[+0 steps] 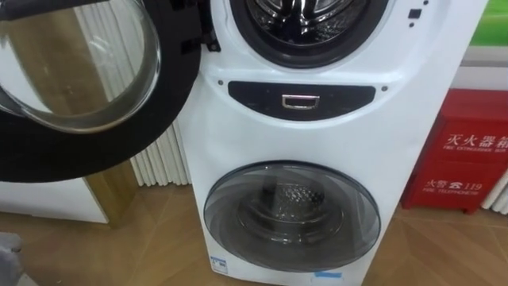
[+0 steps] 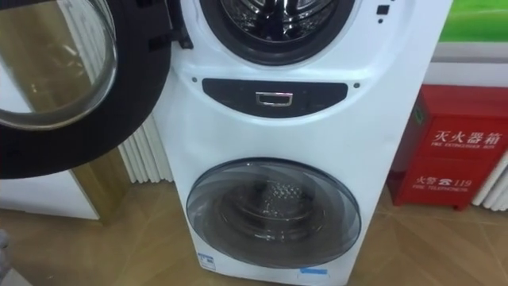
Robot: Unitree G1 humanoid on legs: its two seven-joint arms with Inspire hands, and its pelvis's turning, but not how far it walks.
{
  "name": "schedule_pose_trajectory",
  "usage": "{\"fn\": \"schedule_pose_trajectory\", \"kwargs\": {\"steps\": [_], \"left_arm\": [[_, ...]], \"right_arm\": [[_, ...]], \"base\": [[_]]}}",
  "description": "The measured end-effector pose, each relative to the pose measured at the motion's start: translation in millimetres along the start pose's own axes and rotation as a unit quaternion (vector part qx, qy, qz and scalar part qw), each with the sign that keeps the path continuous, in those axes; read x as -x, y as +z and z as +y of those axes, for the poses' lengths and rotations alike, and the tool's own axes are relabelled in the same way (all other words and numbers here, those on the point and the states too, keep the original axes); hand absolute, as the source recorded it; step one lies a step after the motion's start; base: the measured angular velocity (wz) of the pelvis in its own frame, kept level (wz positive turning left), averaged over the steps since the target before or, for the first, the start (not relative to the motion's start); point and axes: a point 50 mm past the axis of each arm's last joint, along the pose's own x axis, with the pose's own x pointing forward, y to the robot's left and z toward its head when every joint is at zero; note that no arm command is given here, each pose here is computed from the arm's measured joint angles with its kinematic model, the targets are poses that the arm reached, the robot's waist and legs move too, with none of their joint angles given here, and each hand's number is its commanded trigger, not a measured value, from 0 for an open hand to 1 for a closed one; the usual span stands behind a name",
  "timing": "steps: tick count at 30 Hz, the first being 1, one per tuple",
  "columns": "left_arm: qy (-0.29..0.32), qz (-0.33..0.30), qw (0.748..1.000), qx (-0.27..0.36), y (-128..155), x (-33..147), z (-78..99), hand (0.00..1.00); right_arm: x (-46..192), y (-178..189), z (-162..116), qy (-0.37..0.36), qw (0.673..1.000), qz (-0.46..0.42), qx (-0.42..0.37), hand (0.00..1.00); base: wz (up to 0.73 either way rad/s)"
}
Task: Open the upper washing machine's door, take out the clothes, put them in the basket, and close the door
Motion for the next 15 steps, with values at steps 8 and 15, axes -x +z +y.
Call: {"fn": "schedule_pose_trajectory", "kwargs": {"steps": [8, 15], "left_arm": [[-0.003, -0.012, 0.999, 0.035, 1, 24.3, -9.8, 0.0], [-0.019, -0.013, 0.999, 0.038, -6, 34.9, -14.1, 0.0]], "right_arm": [[-2, 0, 12, 0.016, 1.0, 0.002, 0.006, 0.0], [-2, 4, 16, 0.02, 0.999, -0.013, -0.028, 0.0]], "base": [[0.04], [0.02]]}}
